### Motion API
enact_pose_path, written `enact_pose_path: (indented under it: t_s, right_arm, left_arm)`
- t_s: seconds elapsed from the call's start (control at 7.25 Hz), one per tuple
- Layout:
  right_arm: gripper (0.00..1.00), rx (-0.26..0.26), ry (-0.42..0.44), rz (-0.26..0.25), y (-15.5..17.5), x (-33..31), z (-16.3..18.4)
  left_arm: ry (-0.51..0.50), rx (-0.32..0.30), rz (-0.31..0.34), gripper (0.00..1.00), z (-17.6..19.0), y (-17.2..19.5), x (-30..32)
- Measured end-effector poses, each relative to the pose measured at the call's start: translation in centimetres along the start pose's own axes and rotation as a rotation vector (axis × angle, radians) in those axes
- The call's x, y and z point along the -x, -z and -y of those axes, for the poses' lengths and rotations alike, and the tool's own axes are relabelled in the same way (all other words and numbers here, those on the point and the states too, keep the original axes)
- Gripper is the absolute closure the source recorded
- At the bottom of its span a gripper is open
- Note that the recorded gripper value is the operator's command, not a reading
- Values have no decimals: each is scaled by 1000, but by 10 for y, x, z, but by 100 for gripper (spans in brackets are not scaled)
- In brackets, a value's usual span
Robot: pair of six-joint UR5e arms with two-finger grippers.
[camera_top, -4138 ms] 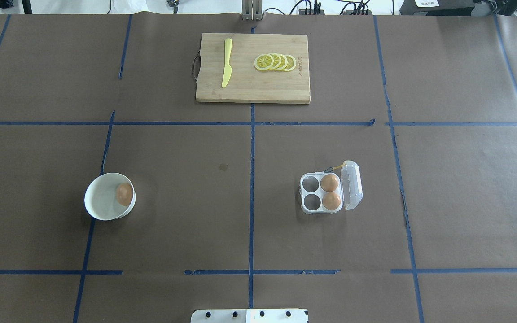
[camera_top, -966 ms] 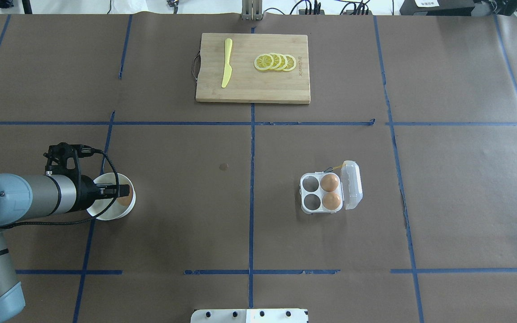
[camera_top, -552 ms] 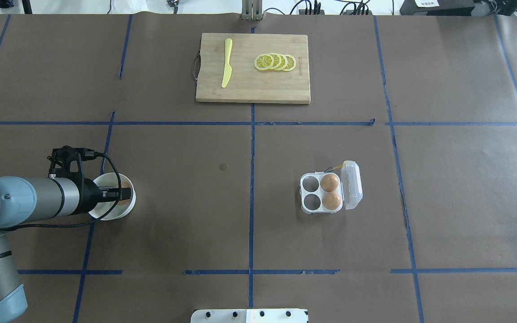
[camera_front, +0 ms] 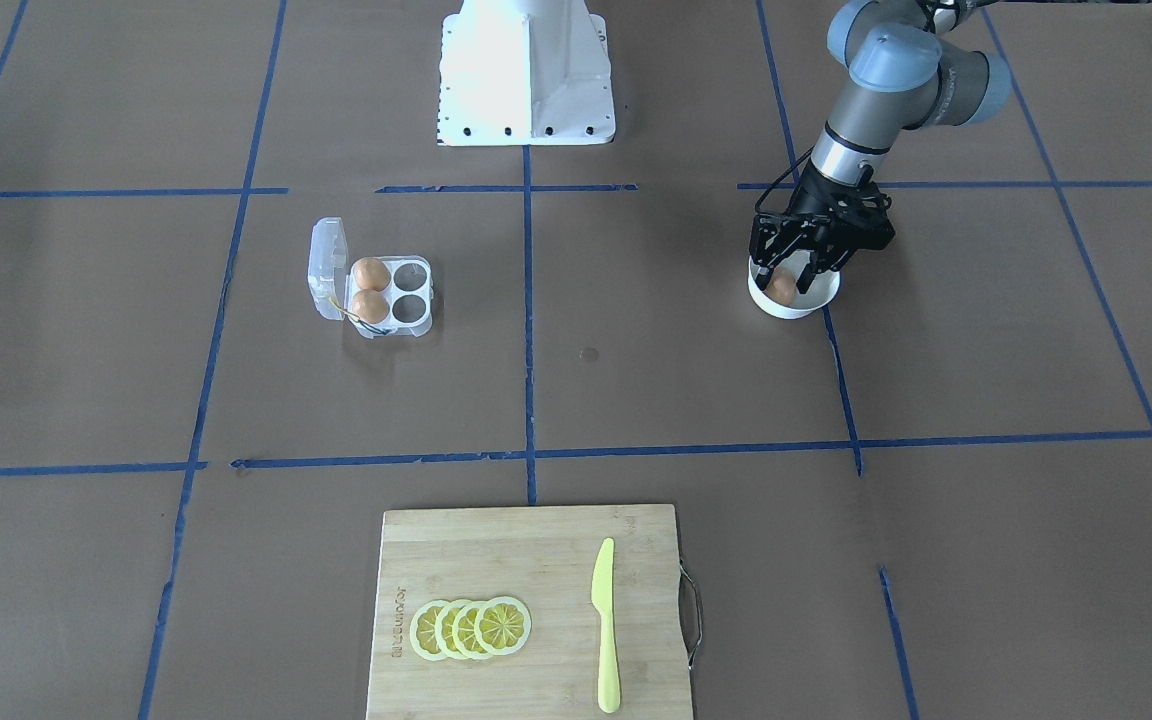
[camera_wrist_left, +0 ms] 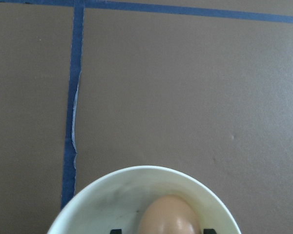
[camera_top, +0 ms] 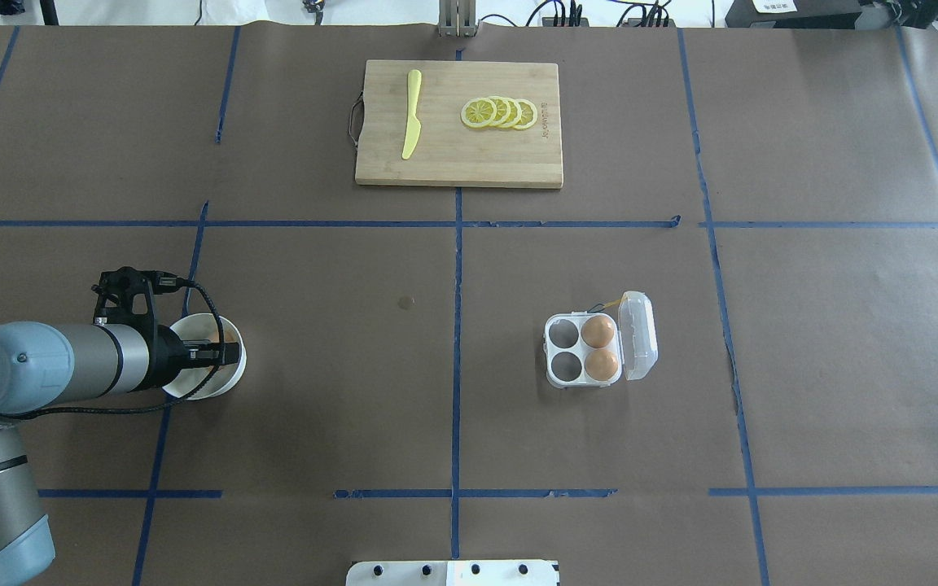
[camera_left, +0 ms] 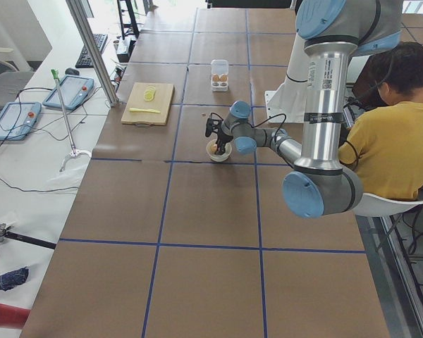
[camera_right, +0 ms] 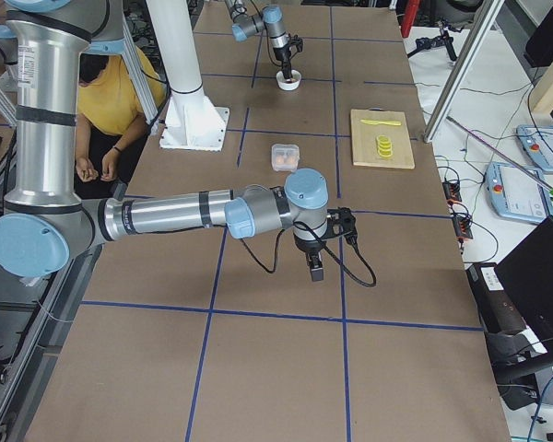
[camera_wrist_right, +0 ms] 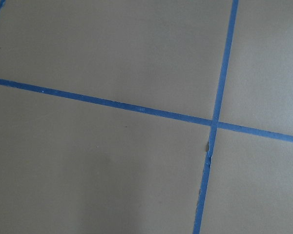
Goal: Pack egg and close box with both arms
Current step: 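Close the left gripper on the brown egg in the bowl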
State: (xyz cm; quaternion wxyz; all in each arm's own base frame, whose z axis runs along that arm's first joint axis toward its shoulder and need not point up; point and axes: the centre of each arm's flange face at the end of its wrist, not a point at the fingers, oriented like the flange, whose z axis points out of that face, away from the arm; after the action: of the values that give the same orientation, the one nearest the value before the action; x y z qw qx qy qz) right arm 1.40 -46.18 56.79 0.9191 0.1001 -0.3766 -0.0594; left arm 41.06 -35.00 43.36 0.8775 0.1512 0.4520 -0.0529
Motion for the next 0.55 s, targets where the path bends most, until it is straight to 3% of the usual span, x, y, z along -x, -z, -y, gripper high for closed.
enact_pose_path:
  t_s: [0.14,0.28,0.55]
  right_arm:
    - [0,0,0,-3,0,0,0]
    - [0,-1,1,-7,0,-1,0]
    - [0,-1,0,-11,0,-1,0]
  left_arm:
    - [-1,-1,0,89,0,-1,-1]
    - [-3,-4,-2,100,0,0,-2]
    - [-5,-16,-15,100,5,11,-3]
